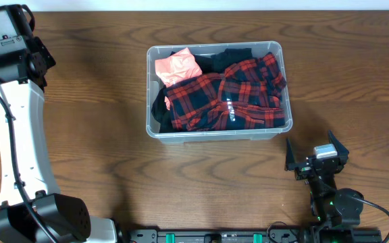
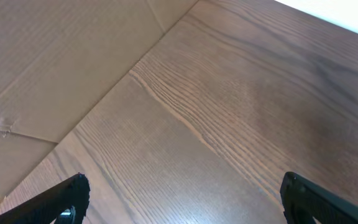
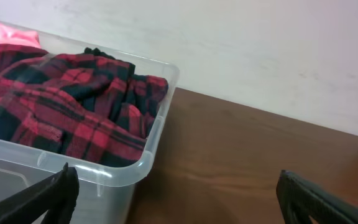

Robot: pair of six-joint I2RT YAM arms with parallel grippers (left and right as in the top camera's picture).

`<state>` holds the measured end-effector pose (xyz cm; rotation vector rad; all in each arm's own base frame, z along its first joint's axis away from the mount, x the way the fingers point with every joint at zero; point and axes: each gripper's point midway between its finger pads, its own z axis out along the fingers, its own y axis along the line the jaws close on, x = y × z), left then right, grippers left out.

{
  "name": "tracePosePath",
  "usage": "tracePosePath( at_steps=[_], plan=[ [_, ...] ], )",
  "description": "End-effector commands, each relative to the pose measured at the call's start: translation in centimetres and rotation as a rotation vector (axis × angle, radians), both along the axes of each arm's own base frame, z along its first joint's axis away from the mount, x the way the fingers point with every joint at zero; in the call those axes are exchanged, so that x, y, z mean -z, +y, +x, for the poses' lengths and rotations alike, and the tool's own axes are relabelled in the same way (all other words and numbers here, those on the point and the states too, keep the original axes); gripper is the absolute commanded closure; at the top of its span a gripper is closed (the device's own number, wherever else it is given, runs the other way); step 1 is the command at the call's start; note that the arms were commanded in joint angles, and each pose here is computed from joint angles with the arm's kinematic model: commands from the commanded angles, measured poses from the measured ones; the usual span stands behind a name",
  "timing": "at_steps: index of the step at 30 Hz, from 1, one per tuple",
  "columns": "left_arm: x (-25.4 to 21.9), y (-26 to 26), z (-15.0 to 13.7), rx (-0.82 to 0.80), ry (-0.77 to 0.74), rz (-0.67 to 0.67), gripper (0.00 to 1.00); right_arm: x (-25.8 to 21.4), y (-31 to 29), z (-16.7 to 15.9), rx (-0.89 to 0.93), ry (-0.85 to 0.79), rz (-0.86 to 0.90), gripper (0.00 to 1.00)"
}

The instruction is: Pack container

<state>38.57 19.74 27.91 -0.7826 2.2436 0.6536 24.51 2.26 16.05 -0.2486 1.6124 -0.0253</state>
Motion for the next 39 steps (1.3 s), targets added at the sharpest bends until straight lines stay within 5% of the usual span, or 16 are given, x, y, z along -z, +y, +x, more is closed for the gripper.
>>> tracePosePath(
  at_steps=[1, 24, 32, 39],
  plan=[
    [0.0, 0.3, -0.2, -0.009, 0.009, 0.014, 0.02, 0.0, -0.3, 0.0, 0.011, -0.002, -0.014, 0.01],
    [-1.3, -0.6, -2.5, -0.003, -0.023, 0.023, 0.02, 0.0, -0.3, 0.0, 0.011, -0.002, -0.014, 0.01],
    [1.4, -2.3, -8.3, -0.003, 0.023, 0.009, 0.02, 0.0, -0.3, 0.0, 0.011, -0.002, -0.014, 0.01],
    [9.0, -4.5, -16.3, -0.007, 0.124, -0.024, 0.02, 0.0, -0.3, 0.0, 0.011, -0.002, -0.014, 0.01]
  ],
)
